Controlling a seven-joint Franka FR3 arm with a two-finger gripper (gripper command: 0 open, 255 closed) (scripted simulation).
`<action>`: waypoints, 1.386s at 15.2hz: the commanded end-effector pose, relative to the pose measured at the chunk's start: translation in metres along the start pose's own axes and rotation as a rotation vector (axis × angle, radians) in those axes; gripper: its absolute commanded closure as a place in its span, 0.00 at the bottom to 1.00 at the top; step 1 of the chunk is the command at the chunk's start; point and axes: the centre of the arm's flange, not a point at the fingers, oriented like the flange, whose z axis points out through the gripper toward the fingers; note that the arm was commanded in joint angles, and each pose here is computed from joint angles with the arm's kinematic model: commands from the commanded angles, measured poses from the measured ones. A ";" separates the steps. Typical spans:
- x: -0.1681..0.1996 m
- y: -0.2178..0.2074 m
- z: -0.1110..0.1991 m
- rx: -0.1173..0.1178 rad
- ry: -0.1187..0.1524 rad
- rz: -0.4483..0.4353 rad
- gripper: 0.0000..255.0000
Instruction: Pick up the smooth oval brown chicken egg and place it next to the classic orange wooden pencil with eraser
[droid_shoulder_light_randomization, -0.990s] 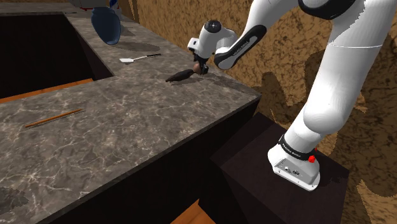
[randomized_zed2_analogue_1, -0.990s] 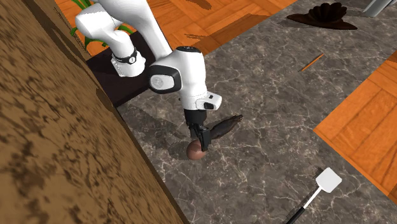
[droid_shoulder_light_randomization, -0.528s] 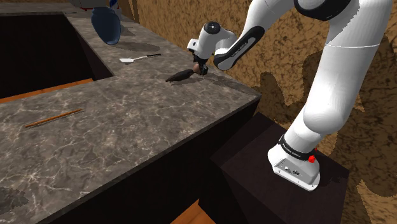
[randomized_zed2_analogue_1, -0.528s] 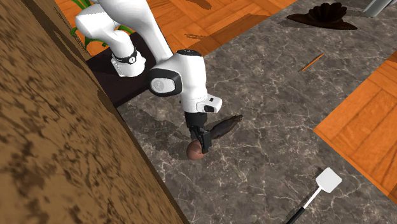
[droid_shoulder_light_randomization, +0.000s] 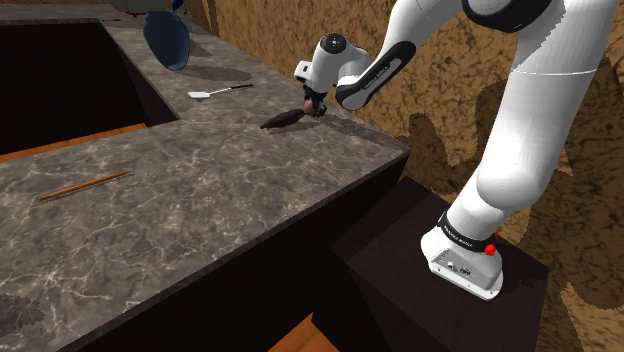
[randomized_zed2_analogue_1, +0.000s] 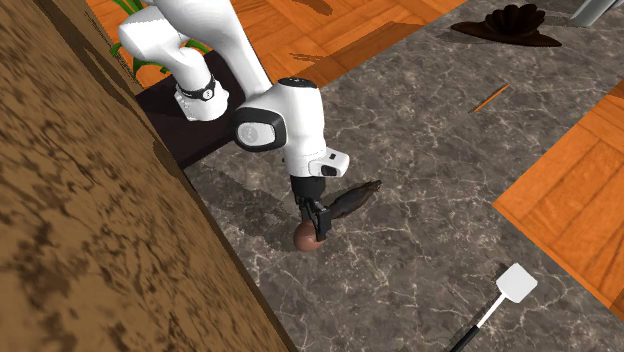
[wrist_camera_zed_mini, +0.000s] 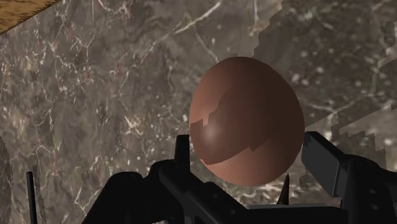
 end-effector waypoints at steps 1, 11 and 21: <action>0.000 0.000 0.000 0.001 0.000 0.000 1.00; -0.008 0.023 -0.034 0.001 0.000 0.000 1.00; -0.017 0.051 -0.077 0.001 0.000 0.000 1.00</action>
